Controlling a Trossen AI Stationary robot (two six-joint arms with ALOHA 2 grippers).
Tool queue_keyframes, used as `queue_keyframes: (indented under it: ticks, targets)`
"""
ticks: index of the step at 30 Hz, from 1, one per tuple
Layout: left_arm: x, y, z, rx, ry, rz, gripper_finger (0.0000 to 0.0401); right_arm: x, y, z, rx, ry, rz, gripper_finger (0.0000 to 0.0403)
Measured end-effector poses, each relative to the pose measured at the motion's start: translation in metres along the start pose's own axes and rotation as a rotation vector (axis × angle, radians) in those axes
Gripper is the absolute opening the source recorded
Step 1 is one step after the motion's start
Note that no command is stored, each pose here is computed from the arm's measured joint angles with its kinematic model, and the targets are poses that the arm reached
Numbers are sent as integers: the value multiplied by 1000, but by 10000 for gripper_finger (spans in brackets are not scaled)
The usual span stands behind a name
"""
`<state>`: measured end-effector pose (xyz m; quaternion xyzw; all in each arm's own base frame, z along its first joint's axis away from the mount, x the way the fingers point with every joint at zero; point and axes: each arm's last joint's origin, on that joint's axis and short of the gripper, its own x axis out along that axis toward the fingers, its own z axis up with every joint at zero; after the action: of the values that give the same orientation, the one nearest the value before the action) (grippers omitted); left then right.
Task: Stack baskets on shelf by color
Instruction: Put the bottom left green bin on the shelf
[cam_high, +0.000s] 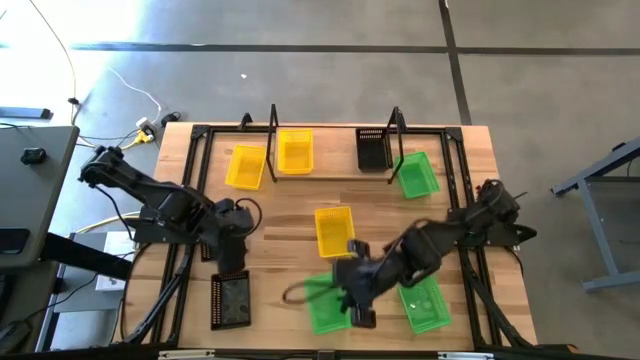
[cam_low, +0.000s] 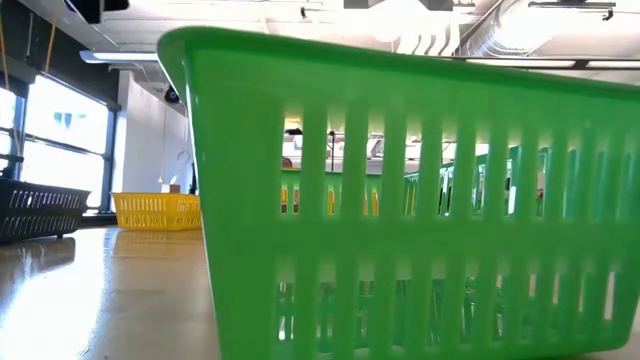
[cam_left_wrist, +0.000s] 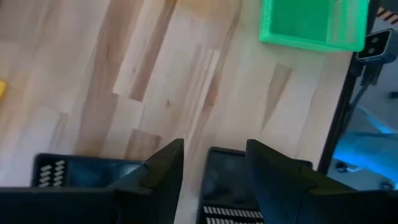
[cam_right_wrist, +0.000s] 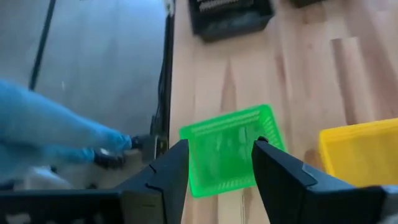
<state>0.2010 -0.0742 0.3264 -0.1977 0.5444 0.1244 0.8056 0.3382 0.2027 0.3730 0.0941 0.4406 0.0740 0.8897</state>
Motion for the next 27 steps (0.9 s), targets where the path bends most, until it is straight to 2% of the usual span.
queue_keyframes:
  ticks: [8,15,27]
  targets:
    - [-2,-10,-11,-29,-27,9,163,39,28,-22,-99,92,1,161]
    - [-4,-16,-18,-8,-53,18,163,69,49,-36,-206,108,28,161]
    - [-4,-19,-22,-25,-66,20,163,105,61,-55,-312,177,15,160]
